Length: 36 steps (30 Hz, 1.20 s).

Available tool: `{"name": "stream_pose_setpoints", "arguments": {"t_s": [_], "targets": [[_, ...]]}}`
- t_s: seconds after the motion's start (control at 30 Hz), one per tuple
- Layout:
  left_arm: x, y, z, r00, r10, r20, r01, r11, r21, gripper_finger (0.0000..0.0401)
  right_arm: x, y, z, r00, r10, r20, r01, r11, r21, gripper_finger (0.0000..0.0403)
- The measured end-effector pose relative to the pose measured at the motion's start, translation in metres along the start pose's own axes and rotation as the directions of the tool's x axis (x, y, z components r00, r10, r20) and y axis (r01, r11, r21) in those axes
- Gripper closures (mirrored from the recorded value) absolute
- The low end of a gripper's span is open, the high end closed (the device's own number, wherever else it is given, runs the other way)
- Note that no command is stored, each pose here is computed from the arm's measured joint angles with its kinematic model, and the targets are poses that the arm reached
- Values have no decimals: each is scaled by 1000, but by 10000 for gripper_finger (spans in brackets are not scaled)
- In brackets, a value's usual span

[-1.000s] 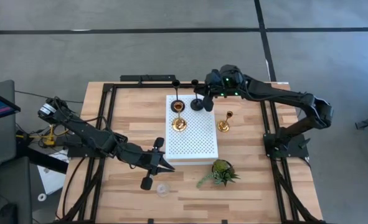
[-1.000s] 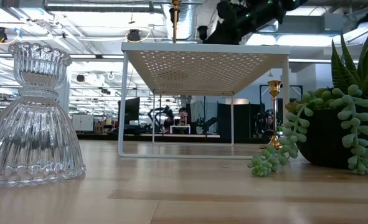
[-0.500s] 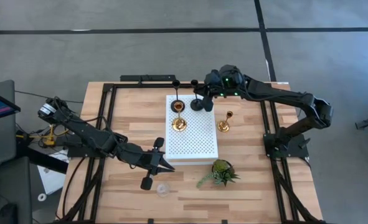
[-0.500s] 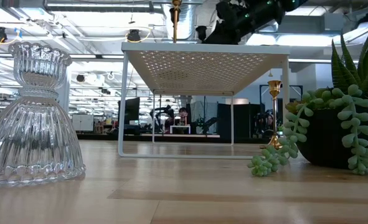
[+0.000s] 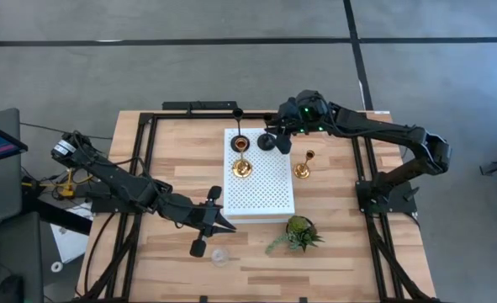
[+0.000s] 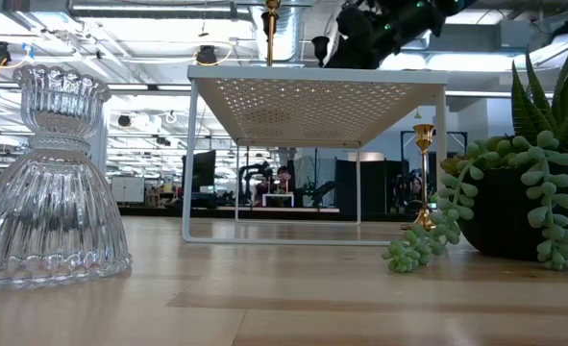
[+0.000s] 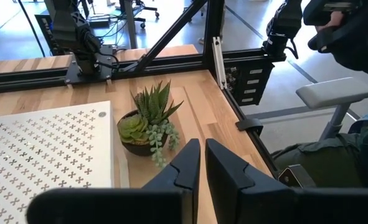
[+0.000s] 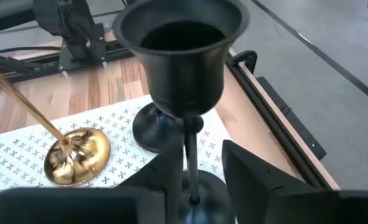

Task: Pick & Place candle stick holders
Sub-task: Put the black candle holder on the shelf, then put the gold candle holder on the shelf

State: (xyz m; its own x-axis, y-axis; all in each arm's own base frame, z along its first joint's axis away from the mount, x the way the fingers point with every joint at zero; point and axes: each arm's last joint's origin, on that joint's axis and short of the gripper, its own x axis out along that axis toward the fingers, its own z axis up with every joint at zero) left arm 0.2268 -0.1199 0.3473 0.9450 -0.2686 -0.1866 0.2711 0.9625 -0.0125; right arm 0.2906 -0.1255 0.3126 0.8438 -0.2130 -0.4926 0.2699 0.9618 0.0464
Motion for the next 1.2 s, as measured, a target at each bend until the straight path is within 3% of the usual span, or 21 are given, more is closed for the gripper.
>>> {"name": "stream_pose_setpoints", "arguments": {"t_s": [0.27, 0.5, 0.7, 0.9, 1.2], "targets": [[0, 0, 0, 1000, 0, 0, 0, 1000, -3, 376, -10, 1, 0, 1000, -1, -20, 1, 1000, -7, 238], [0, 0, -1, 1000, 0, -5, 0, 1000, -2, 376, -46, 4, 4, 1000, -11, -13, 11, 1000, -13, 218], [0, 0, -1, 1000, 0, -6, 0, 1000, -2, 376, -89, 13, 2, 1000, -5, -20, 5, 1000, -14, 233], [0, 0, -1, 1000, 0, -6, 0, 1000, -2, 376, -129, 25, -12, 994, 22, -110, -24, 1000, -14, 258], [0, 0, -1, 1000, 0, -6, 0, 1000, -2, 376, -153, 41, -48, 993, -5, -117, 4, 1000, -5, 293]]}}
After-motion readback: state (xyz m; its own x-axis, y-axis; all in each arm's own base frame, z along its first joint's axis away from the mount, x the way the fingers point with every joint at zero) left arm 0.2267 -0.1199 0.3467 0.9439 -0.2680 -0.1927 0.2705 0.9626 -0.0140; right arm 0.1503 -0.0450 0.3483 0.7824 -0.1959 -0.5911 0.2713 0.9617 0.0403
